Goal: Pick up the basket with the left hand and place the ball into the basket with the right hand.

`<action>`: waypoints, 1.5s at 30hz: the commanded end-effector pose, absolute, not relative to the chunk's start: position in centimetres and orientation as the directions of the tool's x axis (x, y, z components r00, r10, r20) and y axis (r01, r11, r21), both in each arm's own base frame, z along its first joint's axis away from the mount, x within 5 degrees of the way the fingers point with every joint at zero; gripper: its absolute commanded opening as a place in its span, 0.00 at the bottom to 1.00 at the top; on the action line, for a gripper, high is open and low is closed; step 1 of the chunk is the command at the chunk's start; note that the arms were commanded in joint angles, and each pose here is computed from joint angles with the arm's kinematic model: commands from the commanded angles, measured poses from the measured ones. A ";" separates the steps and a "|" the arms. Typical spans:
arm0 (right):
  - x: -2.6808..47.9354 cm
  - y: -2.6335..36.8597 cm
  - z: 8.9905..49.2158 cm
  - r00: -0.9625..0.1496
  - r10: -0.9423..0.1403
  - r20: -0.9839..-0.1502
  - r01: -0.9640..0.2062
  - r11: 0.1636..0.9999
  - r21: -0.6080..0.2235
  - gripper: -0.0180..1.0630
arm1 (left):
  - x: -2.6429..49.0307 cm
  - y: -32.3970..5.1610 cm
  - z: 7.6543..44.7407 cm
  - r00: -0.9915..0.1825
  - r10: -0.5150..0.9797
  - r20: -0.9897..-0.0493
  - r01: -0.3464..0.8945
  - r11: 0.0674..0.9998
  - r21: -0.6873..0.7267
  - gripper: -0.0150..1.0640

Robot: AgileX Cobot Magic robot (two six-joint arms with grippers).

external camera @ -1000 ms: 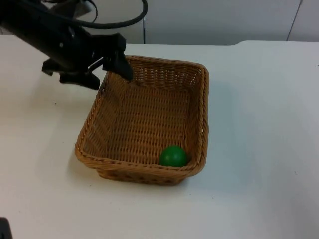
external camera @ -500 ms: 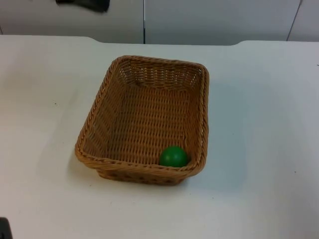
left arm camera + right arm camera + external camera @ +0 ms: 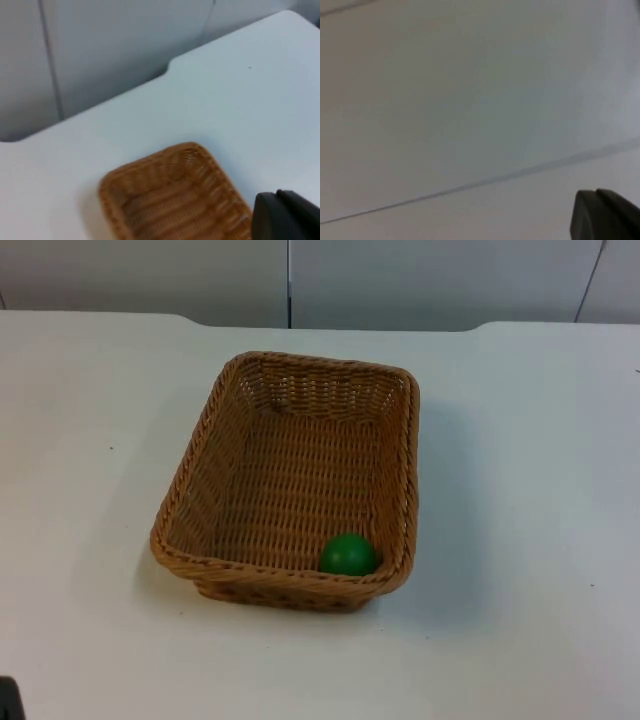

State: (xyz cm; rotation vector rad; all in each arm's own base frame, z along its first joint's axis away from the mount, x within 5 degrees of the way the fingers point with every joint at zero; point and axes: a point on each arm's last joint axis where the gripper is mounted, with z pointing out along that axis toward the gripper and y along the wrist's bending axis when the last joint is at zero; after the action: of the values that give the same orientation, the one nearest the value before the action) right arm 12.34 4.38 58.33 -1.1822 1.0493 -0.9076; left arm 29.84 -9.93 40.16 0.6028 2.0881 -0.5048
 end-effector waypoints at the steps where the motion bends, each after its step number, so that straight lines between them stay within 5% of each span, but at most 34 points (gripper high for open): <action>1: 11.5 4.3 58.2 0.298 -0.947 -0.122 -0.001 0.127 -0.992 0.01 | 28.5 -9.4 41.2 -0.487 0.249 -0.837 0.570 0.817 -0.089 0.01; 4: 10.9 3.4 57.9 0.241 -0.961 -0.138 -0.032 0.134 -0.990 0.01 | 27.1 -8.5 42.1 -0.486 0.277 -0.829 0.534 0.845 -0.031 0.01; 8: 8.7 0.2 57.1 0.047 -0.939 -0.340 -0.005 0.340 -0.940 0.01 | 23.9 -7.0 43.1 -0.501 0.308 -0.808 0.479 0.877 0.037 0.01; 20: 2.8 -4.8 46.9 -0.120 -0.929 -0.350 0.092 0.341 -0.936 0.01 | 15.8 -5.0 35.9 -0.507 0.248 -0.825 0.428 0.904 0.009 0.01; 25: 1.3 -5.7 42.4 -0.148 -0.863 -0.484 0.052 0.481 -0.875 0.01 | 10.2 -3.9 33.7 -0.449 0.230 -0.864 0.425 0.905 0.021 0.01; 29: 0.7 -5.0 38.5 -0.172 -0.782 -0.600 -0.139 0.622 -0.771 0.01 | 6.1 -3.1 33.5 -0.363 0.187 -0.913 0.417 0.909 0.021 0.01; 32: 0.5 -3.5 36.0 -0.159 -0.669 -0.726 -0.286 0.735 -0.615 0.01 | 2.2 -2.1 33.7 -0.264 0.196 -0.944 0.404 0.911 0.077 0.01; 34: 0.4 -3.3 35.7 -0.157 -0.651 -0.743 -0.310 0.747 -0.588 0.01 | 1.5 -1.8 33.4 -0.266 0.196 -0.944 0.385 0.919 0.082 0.01; 38: -0.2 -1.3 34.6 -0.172 -0.478 -0.862 -0.473 0.807 -0.353 0.01 | -0.5 -0.5 32.5 -0.306 0.161 -0.938 0.287 0.955 0.070 0.01; 45: -1.2 0.5 34.8 -0.192 -0.326 -0.926 -0.626 0.767 -0.141 0.01 | -1.5 -0.3 31.9 -0.338 0.148 -0.930 0.283 0.958 0.050 0.01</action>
State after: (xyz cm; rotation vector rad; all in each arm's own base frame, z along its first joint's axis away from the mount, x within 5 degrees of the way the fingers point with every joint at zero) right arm -0.89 0.15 34.67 -0.7492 1.8099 0.2401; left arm -1.39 -0.30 32.13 0.3196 1.9118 -0.1357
